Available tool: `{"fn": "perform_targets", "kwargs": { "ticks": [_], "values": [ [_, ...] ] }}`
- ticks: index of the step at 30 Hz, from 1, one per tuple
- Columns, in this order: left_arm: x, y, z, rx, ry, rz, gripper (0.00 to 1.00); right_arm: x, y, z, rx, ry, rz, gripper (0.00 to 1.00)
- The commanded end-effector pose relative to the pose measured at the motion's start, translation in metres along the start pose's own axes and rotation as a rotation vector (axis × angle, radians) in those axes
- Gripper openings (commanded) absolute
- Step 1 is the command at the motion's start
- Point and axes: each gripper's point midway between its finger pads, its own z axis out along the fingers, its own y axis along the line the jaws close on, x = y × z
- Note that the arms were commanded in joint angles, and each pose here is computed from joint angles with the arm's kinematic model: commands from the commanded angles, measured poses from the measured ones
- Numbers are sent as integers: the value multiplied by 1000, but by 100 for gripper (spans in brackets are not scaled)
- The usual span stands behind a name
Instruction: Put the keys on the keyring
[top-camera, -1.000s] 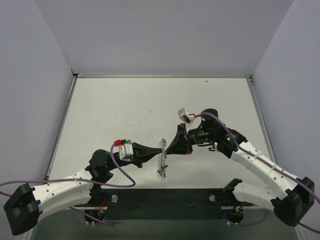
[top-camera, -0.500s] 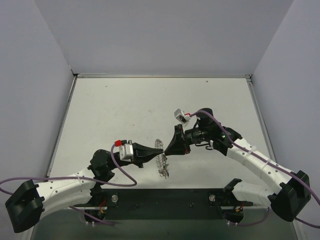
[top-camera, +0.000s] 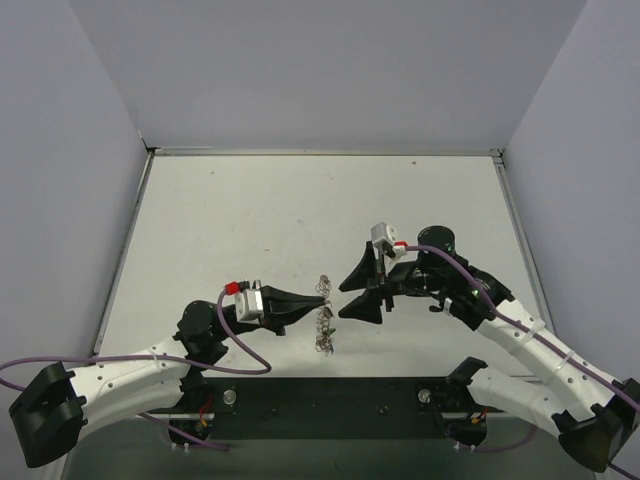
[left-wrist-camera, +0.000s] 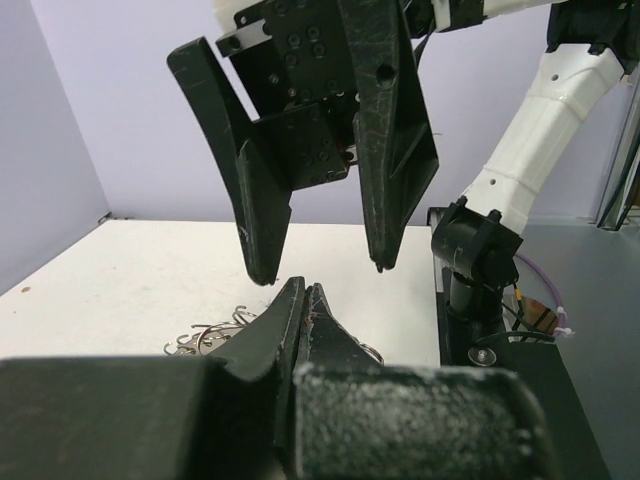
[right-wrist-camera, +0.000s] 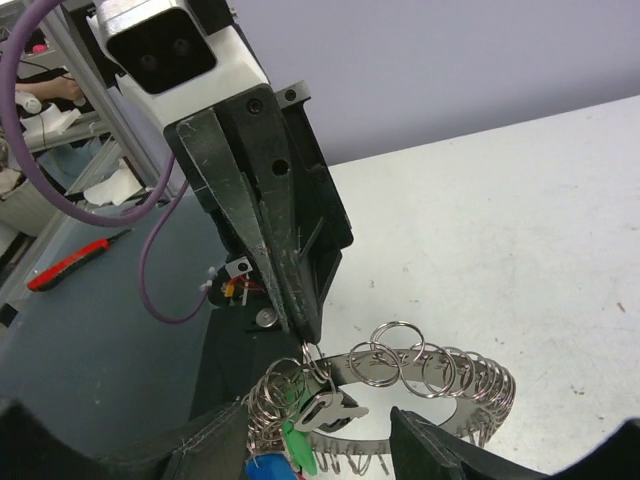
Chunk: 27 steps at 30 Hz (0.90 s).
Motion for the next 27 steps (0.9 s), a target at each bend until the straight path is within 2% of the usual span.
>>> {"fn": "perform_targets", "kwargs": {
  "ticks": [1, 11, 25, 27],
  "values": [
    [-17, 6, 1, -36, -67, 37, 0, 0, -3, -2, 20, -4, -56, 58],
    [21, 43, 4, -205, 41, 28, 0, 12, -20, -6, 106, 11, -31, 59],
    [26, 113, 56, -363, 42, 158, 0, 22, -27, -11, 155, 8, -6, 64],
    [44, 120, 56, -383, 78, 161, 0, 24, -28, -11, 158, 12, -4, 64]
  ]
}}
